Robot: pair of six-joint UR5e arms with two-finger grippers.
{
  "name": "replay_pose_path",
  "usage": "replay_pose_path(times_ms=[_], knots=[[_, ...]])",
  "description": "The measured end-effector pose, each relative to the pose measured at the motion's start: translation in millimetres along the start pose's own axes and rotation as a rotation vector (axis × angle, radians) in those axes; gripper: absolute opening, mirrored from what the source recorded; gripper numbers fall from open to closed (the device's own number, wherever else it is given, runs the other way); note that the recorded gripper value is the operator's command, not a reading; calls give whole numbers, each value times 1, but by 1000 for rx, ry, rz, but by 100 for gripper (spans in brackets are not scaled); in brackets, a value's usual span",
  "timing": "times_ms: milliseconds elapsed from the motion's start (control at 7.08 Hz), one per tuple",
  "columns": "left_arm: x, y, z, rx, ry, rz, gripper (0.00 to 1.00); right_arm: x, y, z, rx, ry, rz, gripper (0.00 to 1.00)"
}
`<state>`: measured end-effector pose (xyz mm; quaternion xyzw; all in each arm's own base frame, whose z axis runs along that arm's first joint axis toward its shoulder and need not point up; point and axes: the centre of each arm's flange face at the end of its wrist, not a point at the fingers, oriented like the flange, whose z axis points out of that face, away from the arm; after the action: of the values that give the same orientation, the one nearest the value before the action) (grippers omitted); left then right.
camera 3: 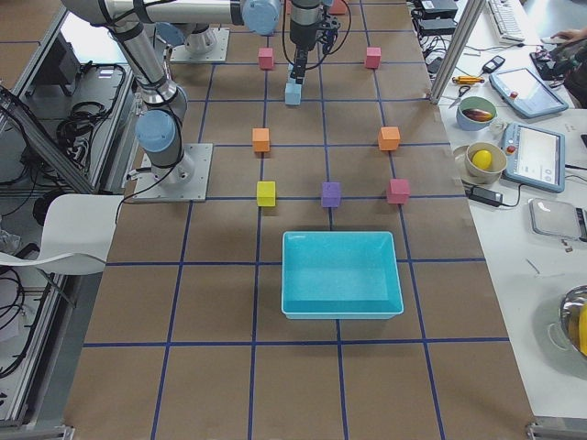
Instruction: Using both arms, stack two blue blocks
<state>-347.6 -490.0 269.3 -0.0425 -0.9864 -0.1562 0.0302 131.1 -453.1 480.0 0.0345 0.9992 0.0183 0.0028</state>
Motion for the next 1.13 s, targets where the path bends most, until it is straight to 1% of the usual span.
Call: replay_pose_path(times_ms=[282, 565, 988, 1129], knots=[[1, -3, 5, 2, -2, -4, 48, 0, -2, 3, -4, 4, -7, 100], [2, -6, 16, -13, -6, -14, 49, 0, -3, 3, -4, 4, -15, 100], [6, -4, 23, -17, -12, -16, 48, 1, -3, 3, -2, 6, -18, 100], [7, -4, 23, -15, -12, -14, 53, 1, -3, 3, -3, 7, -17, 100]])
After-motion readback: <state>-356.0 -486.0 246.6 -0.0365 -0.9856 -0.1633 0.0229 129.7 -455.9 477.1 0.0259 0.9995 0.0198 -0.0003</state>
